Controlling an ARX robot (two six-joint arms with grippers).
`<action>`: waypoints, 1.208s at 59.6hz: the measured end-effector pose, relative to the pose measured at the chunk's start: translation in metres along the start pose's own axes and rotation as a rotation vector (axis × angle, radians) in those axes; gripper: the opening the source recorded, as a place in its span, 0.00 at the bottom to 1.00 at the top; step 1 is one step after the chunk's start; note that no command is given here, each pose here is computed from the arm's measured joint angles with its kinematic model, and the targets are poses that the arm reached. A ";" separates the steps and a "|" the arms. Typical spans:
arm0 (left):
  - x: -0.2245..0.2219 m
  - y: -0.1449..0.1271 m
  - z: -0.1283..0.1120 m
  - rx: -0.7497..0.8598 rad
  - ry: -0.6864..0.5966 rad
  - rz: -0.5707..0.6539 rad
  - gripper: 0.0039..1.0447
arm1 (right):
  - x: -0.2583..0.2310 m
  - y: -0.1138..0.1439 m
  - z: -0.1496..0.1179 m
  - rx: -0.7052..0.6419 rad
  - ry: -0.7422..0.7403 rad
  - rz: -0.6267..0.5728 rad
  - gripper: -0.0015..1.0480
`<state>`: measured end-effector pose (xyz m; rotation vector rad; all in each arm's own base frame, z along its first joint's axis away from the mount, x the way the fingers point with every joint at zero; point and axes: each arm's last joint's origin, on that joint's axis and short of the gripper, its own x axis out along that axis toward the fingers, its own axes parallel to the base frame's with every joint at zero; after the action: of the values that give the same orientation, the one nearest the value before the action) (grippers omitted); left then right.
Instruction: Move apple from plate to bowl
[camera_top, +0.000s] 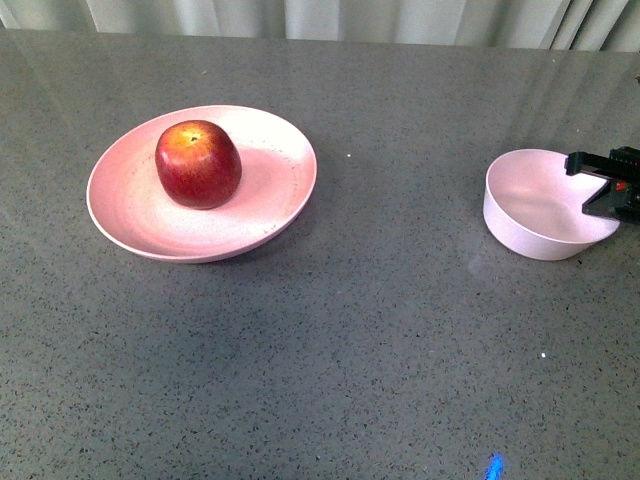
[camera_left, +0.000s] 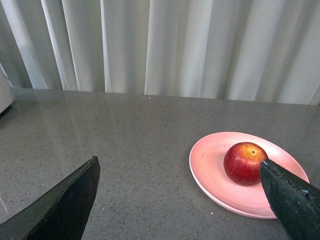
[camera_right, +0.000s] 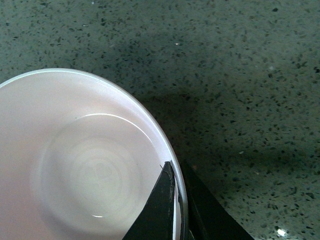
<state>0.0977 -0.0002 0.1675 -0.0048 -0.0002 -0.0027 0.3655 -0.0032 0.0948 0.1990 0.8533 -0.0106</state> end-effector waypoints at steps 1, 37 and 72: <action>0.000 0.000 0.000 0.000 0.000 0.000 0.92 | 0.000 0.002 0.001 -0.004 0.001 0.006 0.02; 0.000 0.000 0.000 0.000 0.000 0.000 0.92 | 0.027 0.083 0.020 -0.080 0.031 0.143 0.02; 0.000 0.000 0.000 0.000 0.000 0.000 0.92 | 0.033 0.098 0.012 -0.107 0.046 0.173 0.29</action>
<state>0.0977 -0.0002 0.1675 -0.0048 -0.0002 -0.0027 0.4051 0.0927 0.0946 0.1726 0.8779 0.2019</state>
